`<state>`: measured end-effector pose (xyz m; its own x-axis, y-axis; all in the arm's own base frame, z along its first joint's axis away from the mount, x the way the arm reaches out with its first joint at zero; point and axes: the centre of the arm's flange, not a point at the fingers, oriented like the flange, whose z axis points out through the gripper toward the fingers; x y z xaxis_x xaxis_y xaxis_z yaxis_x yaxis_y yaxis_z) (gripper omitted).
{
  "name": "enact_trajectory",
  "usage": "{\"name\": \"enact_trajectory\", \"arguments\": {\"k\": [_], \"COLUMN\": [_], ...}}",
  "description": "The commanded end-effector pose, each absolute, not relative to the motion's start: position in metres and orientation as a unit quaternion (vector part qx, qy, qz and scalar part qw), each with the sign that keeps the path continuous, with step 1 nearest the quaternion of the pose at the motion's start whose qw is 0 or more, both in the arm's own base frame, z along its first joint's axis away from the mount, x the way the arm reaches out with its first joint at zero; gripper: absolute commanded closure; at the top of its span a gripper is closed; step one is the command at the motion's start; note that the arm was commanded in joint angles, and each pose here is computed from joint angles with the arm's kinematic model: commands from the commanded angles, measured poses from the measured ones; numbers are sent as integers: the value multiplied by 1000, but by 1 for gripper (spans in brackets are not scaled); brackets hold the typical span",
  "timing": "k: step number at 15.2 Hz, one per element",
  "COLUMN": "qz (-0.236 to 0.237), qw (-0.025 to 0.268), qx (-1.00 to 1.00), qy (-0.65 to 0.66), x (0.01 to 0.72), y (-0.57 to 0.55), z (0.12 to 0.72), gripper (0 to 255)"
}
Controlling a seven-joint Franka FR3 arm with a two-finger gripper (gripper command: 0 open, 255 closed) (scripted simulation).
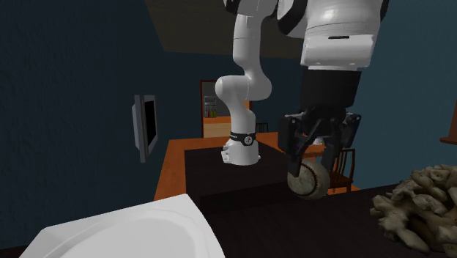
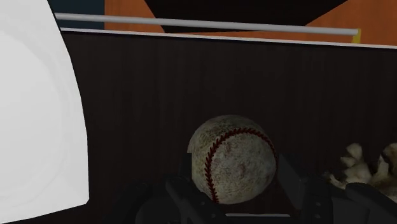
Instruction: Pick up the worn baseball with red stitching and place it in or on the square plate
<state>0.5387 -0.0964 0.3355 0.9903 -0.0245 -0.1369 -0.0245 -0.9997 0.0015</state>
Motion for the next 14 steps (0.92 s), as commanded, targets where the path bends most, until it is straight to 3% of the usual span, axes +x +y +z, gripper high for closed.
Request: {"name": "enact_trajectory", "arguments": {"k": [1, 14], "qz": [69, 69], "qw": [0, 0], "qx": [-998, -998], "qy": [12, 12], "x": [536, 523], "y": [-125, -296], "z": [336, 339], "gripper": [255, 255]}}
